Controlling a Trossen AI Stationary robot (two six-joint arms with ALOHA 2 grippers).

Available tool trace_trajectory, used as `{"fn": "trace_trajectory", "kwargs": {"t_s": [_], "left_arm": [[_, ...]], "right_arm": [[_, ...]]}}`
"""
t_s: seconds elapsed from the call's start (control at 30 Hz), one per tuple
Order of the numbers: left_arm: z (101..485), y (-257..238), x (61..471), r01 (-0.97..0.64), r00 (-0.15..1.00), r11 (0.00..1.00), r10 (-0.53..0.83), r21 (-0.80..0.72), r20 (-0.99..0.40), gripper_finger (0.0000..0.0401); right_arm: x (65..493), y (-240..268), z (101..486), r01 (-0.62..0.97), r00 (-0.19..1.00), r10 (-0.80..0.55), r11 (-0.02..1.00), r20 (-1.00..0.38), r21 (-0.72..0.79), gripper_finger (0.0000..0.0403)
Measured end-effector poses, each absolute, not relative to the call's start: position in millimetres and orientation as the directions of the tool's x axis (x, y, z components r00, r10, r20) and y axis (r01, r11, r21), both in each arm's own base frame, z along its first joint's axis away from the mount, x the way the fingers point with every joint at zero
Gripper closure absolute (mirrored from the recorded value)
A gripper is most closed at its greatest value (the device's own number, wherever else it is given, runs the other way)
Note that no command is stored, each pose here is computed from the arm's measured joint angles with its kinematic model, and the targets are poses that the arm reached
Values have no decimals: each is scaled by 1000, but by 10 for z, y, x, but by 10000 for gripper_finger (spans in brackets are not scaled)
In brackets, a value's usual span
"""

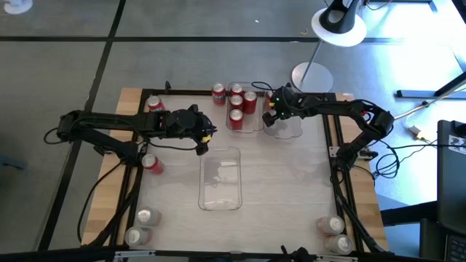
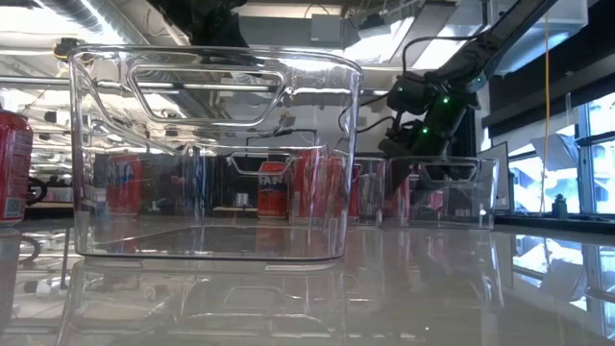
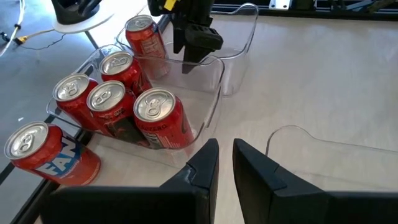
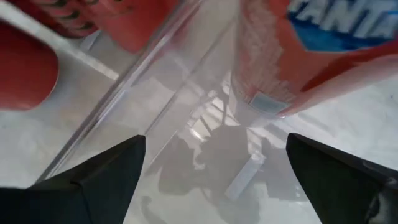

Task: Sort soda cans
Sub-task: Adjust the top right transparent bin on the table, then put the top right red soda can into the top right transparent bin

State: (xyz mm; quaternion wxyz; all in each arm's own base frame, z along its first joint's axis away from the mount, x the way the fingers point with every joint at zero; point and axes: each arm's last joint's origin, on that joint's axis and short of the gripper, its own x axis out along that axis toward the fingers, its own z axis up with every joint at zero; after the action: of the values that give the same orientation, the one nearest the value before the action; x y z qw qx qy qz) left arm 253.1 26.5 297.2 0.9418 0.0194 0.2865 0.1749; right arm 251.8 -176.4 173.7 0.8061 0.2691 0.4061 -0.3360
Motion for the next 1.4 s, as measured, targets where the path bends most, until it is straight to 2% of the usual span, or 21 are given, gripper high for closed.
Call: {"fn": "trace_trajectory", "kwargs": {"t_s": [0.17,0.37,0.67,0.8,0.97,1.13,1.27,1.4], "left_arm": [[2971,265,2531,-314,774,938,341,144,-533,361],[2972,265,2531,-271,774,940,341,207,-533,361],[2994,356,2527,-307,769,930,369,205,-522,352],[3113,533,2511,-374,757,905,424,203,-497,301],[3249,912,2528,-486,695,846,526,218,-490,195],[3339,1535,2628,-608,529,756,614,243,-586,103],[3394,2039,2723,-659,402,700,636,274,-659,68],[3353,2353,2805,-664,332,685,630,300,-702,66]], "right_arm": [[2466,-1721,1851,761,432,-319,631,-844,151,10],[2324,-1645,2362,767,420,-389,635,-820,92,10],[2034,-1445,3055,746,549,-487,652,-679,136,10],[1935,-1377,3179,738,578,-507,660,-639,144,10],[1904,-1355,3218,723,588,-514,680,-624,122,10],[1908,-1371,3216,723,568,-542,689,-619,60,10],[1911,-1386,3232,725,556,-574,689,-601,13,10],[1902,-1395,3233,736,527,-605,676,-597,-35,10]]}}
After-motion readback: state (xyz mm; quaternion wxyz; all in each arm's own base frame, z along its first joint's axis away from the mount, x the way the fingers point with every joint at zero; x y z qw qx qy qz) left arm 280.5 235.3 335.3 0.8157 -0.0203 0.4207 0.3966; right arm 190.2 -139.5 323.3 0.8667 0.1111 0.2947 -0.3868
